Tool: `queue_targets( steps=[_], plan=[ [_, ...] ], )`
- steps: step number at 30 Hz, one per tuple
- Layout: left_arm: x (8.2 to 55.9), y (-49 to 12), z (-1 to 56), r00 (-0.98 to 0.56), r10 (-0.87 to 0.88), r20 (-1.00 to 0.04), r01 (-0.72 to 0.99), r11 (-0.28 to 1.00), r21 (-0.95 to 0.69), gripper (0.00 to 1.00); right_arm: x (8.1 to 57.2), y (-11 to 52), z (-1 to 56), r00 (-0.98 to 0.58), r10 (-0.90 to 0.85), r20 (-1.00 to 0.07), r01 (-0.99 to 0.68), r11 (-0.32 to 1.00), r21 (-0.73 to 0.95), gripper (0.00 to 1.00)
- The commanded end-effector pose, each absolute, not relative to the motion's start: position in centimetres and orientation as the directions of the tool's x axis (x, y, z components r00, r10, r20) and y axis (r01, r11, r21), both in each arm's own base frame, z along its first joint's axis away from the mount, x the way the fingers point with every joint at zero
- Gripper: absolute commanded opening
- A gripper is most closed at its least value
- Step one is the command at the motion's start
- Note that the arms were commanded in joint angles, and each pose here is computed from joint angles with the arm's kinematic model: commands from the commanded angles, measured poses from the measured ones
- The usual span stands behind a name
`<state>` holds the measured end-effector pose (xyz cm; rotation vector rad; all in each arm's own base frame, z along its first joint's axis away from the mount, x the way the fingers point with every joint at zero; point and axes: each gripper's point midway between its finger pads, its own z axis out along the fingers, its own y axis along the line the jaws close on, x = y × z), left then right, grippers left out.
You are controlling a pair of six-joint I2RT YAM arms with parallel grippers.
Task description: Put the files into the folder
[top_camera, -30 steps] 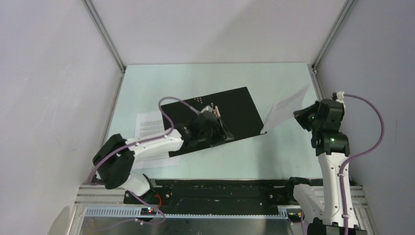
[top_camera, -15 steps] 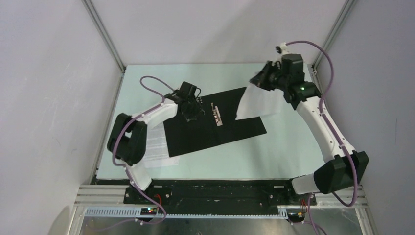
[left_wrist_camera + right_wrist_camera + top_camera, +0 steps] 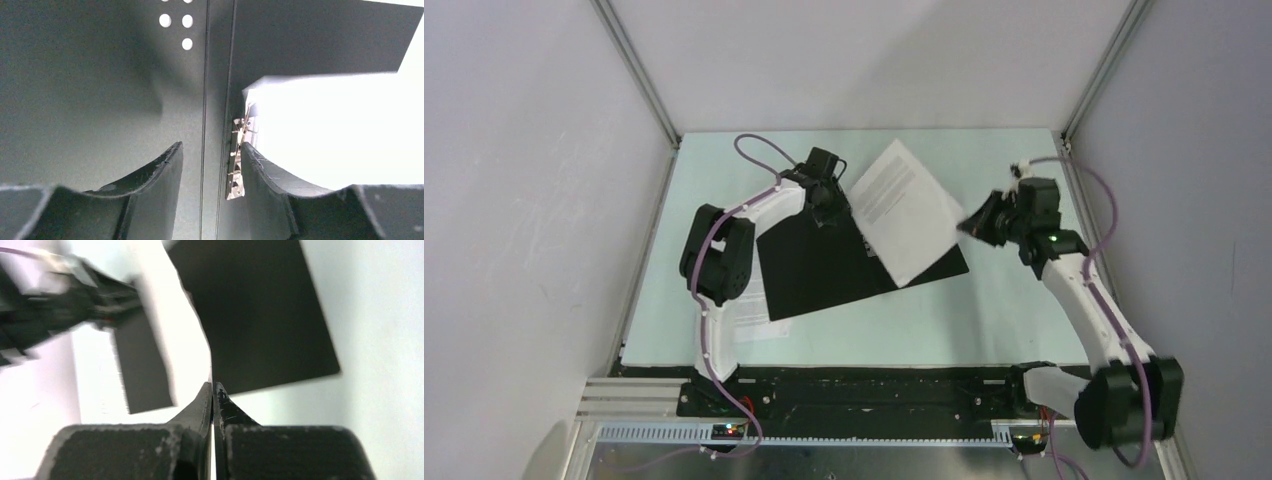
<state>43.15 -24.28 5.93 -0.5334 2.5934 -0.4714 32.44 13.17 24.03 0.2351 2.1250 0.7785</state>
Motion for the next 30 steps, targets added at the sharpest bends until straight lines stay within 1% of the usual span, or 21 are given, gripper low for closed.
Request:
queue_targets(
  steps=[1, 2, 3, 6, 7, 8, 9, 11, 15, 18, 22, 25, 30],
  plan=[
    [44.6, -24.7, 6.3, -0.815, -0.390, -0.429, -0.238, 0.900, -0.365, 0.51, 31.1, 11.3, 12.8, -0.769, 0.483, -0.419, 0.170, 0.786, 0.594, 0.00],
    [44.8, -24.9, 6.1, -0.813, -0.383, -0.438, -0.233, 0.904, -0.357, 0.51, 30.9, 10.9, 11.4, -0.775, 0.481, -0.410, 0.201, 0.802, 0.562, 0.00],
    [44.9, -25.0, 6.0, -0.814, -0.376, -0.444, -0.229, 0.908, -0.350, 0.51, 30.7, 10.7, 9.7, -0.794, 0.481, -0.371, 0.241, 0.810, 0.534, 0.00],
    [45.1, -25.1, 5.8, -0.805, -0.366, -0.467, -0.227, 0.917, -0.327, 0.51, 30.3, 8.7, 6.6, -0.772, 0.533, -0.346, 0.361, 0.816, 0.451, 0.00],
    [45.0, -25.1, 5.6, -0.806, -0.366, -0.465, -0.230, 0.918, -0.324, 0.51, 30.5, 7.9, 6.2, -0.752, 0.553, -0.359, 0.386, 0.810, 0.440, 0.00],
    [45.0, -25.1, 5.4, -0.808, -0.364, -0.463, -0.230, 0.919, -0.319, 0.51, 29.8, 7.6, 5.4, -0.743, 0.574, -0.344, 0.416, 0.799, 0.433, 0.00],
    [45.0, -25.0, 5.2, -0.808, -0.364, -0.464, -0.232, 0.920, -0.316, 0.51, 30.0, 6.9, 5.2, -0.722, 0.592, -0.358, 0.436, 0.791, 0.429, 0.00],
    [45.0, -24.8, 4.8, -0.809, -0.365, -0.461, -0.239, 0.920, -0.309, 0.50, 29.3, 6.0, 4.2, -0.689, 0.634, -0.351, 0.491, 0.764, 0.418, 0.00],
    [44.9, -24.8, 4.0, -0.814, -0.364, -0.453, -0.247, 0.922, -0.299, 0.50, 29.5, 4.1, 4.4, -0.603, 0.700, -0.383, 0.555, 0.713, 0.430, 0.00],
    [44.5, -24.6, 3.3, -0.818, -0.369, -0.441, -0.260, 0.922, -0.288, 0.50, 30.4, 3.5, 5.0, -0.568, 0.716, -0.407, 0.554, 0.697, 0.455, 0.00],
    [44.0, -24.1, 2.4, -0.825, -0.381, -0.418, -0.281, 0.918, -0.281, 0.50, 31.8, 3.7, 5.0, -0.553, 0.734, -0.395, 0.559, 0.678, 0.476, 0.00],
    [43.9, -24.0, 2.3, -0.829, -0.373, -0.417, -0.274, 0.921, -0.278, 0.50, 33.2, 5.3, 5.3, -0.579, 0.711, -0.399, 0.520, 0.699, 0.491, 0.00],
    [43.4, -23.5, 1.5, -0.842, -0.372, -0.392, -0.281, 0.921, -0.271, 0.49, 35.1, 8.4, 5.2, -0.654, 0.641, -0.402, 0.460, 0.758, 0.462, 0.00]
  ],
)
